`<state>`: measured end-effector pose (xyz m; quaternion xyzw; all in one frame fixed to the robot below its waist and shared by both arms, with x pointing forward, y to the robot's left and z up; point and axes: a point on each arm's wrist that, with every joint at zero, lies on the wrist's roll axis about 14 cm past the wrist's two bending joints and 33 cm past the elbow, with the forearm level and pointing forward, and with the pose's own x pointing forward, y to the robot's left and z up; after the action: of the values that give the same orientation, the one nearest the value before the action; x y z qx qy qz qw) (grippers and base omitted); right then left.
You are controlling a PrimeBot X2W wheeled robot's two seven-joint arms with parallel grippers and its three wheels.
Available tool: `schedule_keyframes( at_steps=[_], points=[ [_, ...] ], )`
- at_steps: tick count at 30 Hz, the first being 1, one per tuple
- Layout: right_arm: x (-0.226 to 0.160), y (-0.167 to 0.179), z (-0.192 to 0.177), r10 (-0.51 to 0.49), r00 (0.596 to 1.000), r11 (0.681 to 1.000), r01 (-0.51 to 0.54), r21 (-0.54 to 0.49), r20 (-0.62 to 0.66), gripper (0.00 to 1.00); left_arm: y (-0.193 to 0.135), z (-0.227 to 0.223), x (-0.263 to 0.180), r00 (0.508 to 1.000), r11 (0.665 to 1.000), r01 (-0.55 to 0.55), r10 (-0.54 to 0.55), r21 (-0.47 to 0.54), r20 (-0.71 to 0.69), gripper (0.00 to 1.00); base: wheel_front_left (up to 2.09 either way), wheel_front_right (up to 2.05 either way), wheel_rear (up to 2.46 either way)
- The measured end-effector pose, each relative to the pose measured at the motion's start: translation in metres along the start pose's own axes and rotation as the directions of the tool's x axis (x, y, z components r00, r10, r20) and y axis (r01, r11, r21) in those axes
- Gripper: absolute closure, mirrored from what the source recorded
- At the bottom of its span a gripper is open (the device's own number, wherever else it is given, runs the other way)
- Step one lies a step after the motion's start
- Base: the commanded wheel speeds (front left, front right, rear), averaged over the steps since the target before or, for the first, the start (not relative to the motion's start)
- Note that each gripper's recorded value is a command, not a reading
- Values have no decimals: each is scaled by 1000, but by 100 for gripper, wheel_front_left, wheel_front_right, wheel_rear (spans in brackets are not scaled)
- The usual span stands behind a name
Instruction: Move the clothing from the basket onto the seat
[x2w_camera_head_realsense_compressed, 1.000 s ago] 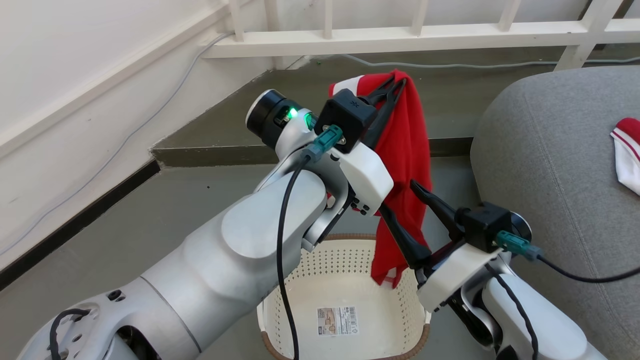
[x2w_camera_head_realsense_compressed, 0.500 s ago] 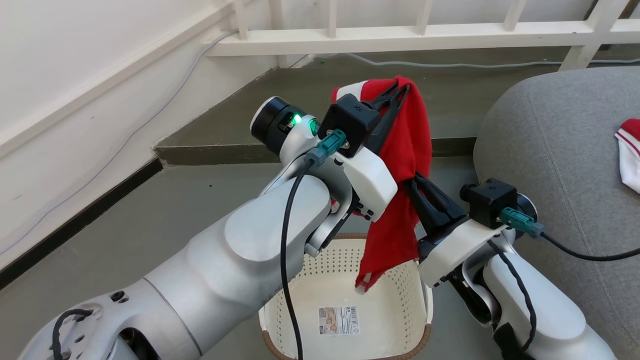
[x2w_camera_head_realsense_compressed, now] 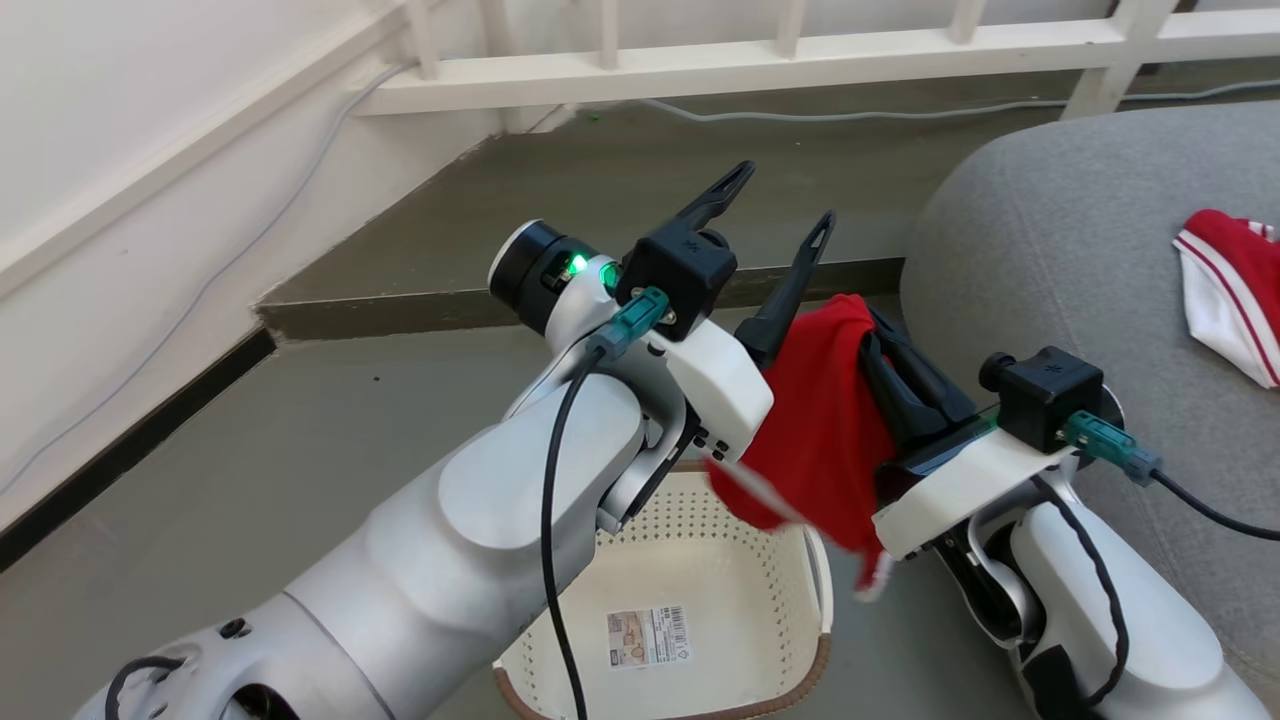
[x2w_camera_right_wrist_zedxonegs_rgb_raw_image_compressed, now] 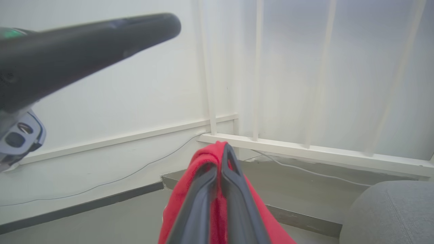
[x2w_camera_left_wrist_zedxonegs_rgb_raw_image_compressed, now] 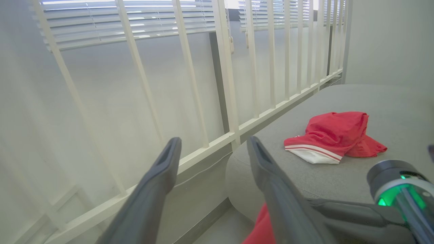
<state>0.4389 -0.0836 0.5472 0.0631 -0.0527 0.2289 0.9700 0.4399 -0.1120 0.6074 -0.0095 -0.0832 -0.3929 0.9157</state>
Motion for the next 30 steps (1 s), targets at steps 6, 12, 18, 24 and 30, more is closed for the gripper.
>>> schedule_keyframes(
  at_steps=[6, 12, 18, 24, 30],
  points=[
    [-14, -22, 13, -73, 997, 997, 74, -5, 35, 100, -13, -10, 1, 999, 999, 32, -32, -24, -4, 0, 0, 0, 0],
    [-45, -50, 25, -175, 983, 984, 176, -24, 55, 100, -38, -16, 5, 995, 994, 99, -99, -56, 7, 0, 0, 0, 0],
    [-81, -74, 38, -273, 958, 960, 277, -40, 83, 100, -72, -25, 6, 983, 978, 182, -183, -98, 5, 0, 0, 0, 0],
    [-123, -97, 50, -377, 920, 921, 385, -57, 108, 100, -109, -35, 4, 960, 950, 277, -279, -142, 5, 0, 0, 0, 0],
    [-161, -115, 62, -469, 872, 875, 480, -63, 137, 100, -142, -46, 0, 927, 916, 370, -375, -158, -6, 0, 0, 0, 0]
  ],
)
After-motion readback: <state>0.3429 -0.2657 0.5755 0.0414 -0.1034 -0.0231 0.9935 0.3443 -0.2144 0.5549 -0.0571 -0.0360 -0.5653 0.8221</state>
